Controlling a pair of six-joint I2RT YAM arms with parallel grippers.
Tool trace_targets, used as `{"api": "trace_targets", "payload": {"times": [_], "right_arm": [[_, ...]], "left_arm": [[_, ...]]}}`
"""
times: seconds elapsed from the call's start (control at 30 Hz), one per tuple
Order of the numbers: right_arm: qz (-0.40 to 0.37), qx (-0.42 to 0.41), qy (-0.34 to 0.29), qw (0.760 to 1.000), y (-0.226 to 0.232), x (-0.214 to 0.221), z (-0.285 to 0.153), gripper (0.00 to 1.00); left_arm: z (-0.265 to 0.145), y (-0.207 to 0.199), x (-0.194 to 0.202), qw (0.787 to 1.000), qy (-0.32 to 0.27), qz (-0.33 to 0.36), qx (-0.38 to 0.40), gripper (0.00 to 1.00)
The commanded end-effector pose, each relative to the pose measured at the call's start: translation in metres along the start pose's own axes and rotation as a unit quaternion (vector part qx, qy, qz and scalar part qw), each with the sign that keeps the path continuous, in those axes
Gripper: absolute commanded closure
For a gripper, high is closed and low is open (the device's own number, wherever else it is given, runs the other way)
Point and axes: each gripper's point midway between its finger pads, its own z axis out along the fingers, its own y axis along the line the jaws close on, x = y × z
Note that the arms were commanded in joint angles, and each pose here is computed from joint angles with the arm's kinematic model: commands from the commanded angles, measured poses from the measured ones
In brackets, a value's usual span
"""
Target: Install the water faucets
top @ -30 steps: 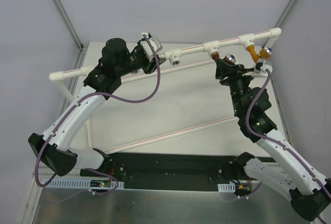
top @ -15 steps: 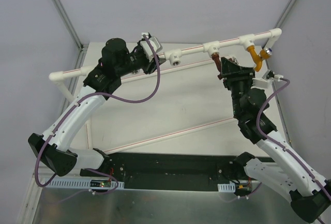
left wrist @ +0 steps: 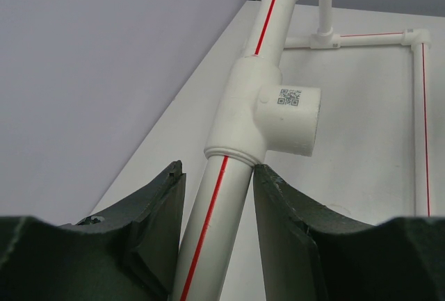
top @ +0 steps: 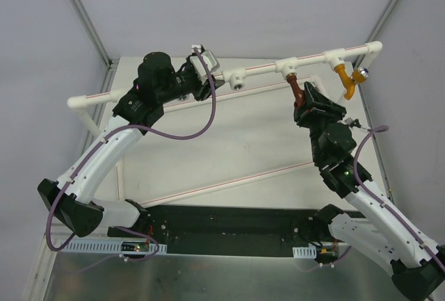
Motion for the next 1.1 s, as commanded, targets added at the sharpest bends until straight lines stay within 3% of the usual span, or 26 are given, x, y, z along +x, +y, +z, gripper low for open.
{"api": "trace_targets", "payload": {"times": [0.0, 0.27, 0.57, 0.93, 1.07], "right_arm": [[0.154, -0.002, 0.019, 0.988, 0.014, 0.005, 0.000, 1.00], [0.182, 0.011, 0.020, 0.983, -0.003, -0.004, -0.008, 0.68], [0.162, 0.010, -0.038, 0.986, -0.019, -0.042, -0.024, 0.64], [0.136, 0.005, -0.065, 0.989, -0.020, -0.060, -0.033, 0.33], [0.134, 0.005, -0.070, 0.988, -0.024, -0.063, -0.034, 0.33]], "left_arm": [[-0.030, -0.088, 0.143, 0.938, 0.267, -0.197, 0.103, 1.00], [-0.031, -0.088, 0.142, 0.939, 0.265, -0.195, 0.103, 1.00], [-0.029, -0.089, 0.145, 0.936, 0.269, -0.199, 0.106, 1.00], [-0.029, -0.088, 0.146, 0.936, 0.271, -0.199, 0.104, 1.00], [-0.029, -0.088, 0.146, 0.936, 0.270, -0.198, 0.104, 1.00]]}}
